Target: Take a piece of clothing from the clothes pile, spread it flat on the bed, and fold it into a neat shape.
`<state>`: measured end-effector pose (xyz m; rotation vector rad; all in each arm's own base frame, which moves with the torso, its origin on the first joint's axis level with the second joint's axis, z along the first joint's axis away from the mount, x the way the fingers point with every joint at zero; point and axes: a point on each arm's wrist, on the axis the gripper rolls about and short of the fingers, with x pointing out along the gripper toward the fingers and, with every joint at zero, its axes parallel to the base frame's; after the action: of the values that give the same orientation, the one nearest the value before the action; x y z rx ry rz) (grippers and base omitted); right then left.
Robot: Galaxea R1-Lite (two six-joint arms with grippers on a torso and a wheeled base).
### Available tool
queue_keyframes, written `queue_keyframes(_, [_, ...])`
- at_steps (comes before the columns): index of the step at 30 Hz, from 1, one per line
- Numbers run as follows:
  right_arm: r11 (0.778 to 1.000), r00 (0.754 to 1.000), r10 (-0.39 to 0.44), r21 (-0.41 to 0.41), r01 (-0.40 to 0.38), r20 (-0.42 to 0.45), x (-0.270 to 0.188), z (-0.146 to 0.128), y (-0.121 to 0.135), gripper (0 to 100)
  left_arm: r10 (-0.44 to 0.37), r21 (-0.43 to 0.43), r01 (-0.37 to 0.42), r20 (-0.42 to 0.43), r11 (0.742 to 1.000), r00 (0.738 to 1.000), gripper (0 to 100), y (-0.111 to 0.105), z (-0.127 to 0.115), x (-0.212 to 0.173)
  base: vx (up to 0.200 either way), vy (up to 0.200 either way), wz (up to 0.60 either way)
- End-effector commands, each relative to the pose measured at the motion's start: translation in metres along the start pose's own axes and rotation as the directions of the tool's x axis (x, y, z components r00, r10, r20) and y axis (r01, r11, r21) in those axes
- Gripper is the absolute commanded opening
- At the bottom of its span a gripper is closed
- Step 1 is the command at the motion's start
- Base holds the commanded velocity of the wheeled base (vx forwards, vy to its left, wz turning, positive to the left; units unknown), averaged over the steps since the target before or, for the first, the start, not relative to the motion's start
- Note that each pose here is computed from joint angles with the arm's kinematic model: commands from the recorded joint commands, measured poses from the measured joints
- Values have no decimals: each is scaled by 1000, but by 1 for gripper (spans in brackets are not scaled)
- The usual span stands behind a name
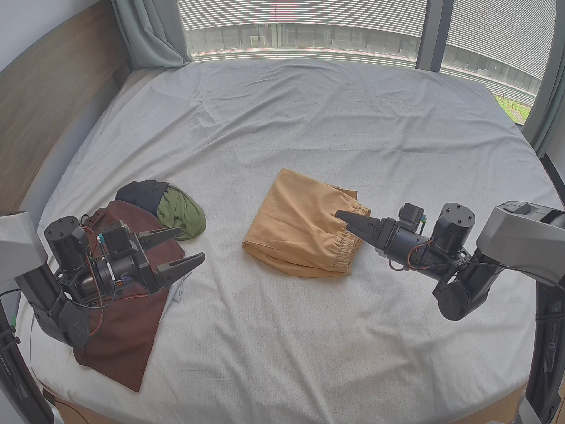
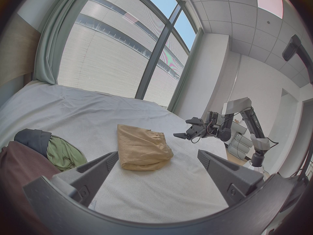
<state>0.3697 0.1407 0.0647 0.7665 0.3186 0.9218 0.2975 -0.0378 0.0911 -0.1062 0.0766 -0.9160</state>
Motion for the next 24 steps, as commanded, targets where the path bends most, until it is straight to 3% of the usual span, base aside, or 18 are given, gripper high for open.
queue_keyframes(1, [999,999,38,-28,-37,32,3,14,11,100,1,-1,-1,0,1000,1000,100,0,0,0,0,0,0])
queue_keyframes(4, [997,996,65,-34,-63,65,14,23,8,100,1,-3,-1,-2,1000,1000,100,1,-1,0,0,0,0])
queue_keyframes(9, [999,998,48,-17,-47,52,29,12,-22,100,0,-4,0,-4,1000,1000,100,0,-1,0,0,0,0])
queue_keyframes(14, [1000,999,20,-4,-20,43,48,-12,-75,100,0,-4,0,-4,1000,1000,100,0,-1,0,0,0,0])
queue_keyframes(24, [999,999,-34,21,34,38,44,-29,-115,100,-1,-10,1,-9,1000,1000,100,0,-3,1,0,0,0])
